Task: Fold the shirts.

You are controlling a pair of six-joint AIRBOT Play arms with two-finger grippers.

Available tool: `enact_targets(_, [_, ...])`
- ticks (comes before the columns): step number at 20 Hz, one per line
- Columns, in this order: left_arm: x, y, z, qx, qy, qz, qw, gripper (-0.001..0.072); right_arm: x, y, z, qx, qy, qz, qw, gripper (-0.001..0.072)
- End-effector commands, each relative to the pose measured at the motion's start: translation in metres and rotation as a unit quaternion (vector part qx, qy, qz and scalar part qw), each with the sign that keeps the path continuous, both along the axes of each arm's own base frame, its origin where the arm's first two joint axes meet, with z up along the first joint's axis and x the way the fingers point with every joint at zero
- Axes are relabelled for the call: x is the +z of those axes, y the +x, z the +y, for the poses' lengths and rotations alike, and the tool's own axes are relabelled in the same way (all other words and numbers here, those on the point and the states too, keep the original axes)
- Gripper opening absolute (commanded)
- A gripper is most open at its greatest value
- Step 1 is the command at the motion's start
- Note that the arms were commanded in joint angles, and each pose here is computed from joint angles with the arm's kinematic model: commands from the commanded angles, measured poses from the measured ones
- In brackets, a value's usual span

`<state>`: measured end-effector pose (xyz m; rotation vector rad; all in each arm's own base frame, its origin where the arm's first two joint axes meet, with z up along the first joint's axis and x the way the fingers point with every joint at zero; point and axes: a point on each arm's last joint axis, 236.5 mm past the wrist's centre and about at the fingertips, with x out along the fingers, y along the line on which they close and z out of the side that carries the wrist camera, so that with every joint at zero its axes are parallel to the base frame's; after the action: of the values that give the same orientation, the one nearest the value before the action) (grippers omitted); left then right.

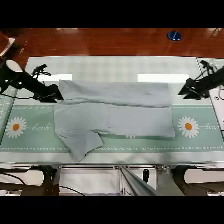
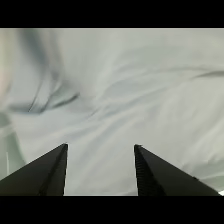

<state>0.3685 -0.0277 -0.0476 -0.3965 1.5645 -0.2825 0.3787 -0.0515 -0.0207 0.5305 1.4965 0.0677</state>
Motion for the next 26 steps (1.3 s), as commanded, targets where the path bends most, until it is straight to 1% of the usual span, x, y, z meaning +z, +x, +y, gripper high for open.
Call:
enact_targets(1, [0.018,-0.038,0.036,0.064,0.009,-0.018,0.998,0.051,0.023,-0.039,-0.044,-0.064,-0.071,-0.035,0.995,0.0407])
enact_targets(2, [0.013,-0.058,0.043,0.089,0.006,-0.02,0.996,0.051,0.022,-0.05,-0.044,-0.088,-0.069,-0.055,0.992,0.0407])
enact_targets(4, [-0.004,-0.104,0.043,0.141,-0.022,-0.011,0.99,0.051,0.008,-0.079,-0.028,-0.12,-0.049,-0.077,0.989,0.0407])
enact_targets(6, [-0.021,-0.14,0.034,0.204,-0.065,0.005,0.977,0.051,-0.009,-0.102,0.001,-0.132,-0.011,-0.085,0.987,0.0407])
enact_targets(7, [-0.03,-0.156,0.031,0.229,-0.076,0.021,0.97,0.051,-0.015,-0.11,0.017,-0.135,0.013,-0.086,0.987,0.0407])
enact_targets(9, [-0.042,-0.172,0.021,0.259,-0.091,0.043,0.961,0.0509,-0.022,-0.119,0.04,-0.14,0.051,-0.088,0.985,0.0407])
enact_targets(11, [-0.044,-0.175,0.005,0.257,-0.115,0.051,0.958,0.0509,-0.025,-0.123,0.048,-0.141,0.067,-0.085,0.984,0.0407])
enact_targets(14, [-0.054,-0.192,-0.024,0.223,-0.127,0.08,0.963,0.0509,-0.024,-0.122,0.049,-0.142,0.071,-0.085,0.984,0.0406])
enact_targets(18, [-0.059,-0.175,-0.054,0.19,-0.132,0.06,0.971,0.0508,-0.019,-0.116,0.054,-0.158,0.089,-0.091,0.979,0.0406])
enact_targets(19, [-0.063,-0.177,-0.061,0.176,-0.127,0.064,0.974,0.0508,-0.02,-0.114,0.049,-0.172,0.085,-0.092,0.977,0.0407])
enact_targets(21, [-0.069,-0.187,-0.075,0.146,-0.127,0.086,0.977,0.0506,-0.022,-0.115,0.029,-0.232,0.081,-0.083,0.966,0.0406])
enact_targets(22, [-0.071,-0.192,-0.079,0.134,-0.129,0.096,0.978,0.0495,-0.024,-0.121,0.016,-0.254,0.076,-0.073,0.961,0.0406])
enact_targets(23, [-0.071,-0.194,-0.08,0.131,-0.13,0.1,0.978,0.0354,-0.029,-0.134,0.006,-0.261,0.067,-0.055,0.962,0.0406])
enact_targets(24, [-0.071,-0.192,-0.079,0.131,-0.129,0.098,0.978,0.0133,-0.035,-0.153,0.001,-0.256,0.056,-0.025,0.965,0.0406])
enact_targets(25, [-0.07,-0.19,-0.079,0.128,-0.129,0.093,0.979,0.0019,-0.041,-0.175,0.0,-0.237,0.041,0.014,0.971,0.0406])
enact_targets(26, [-0.068,-0.186,-0.078,0.128,-0.129,0.087,0.98,0.0018,-0.046,-0.194,0.001,-0.218,0.03,0.048,0.974,0.0406])
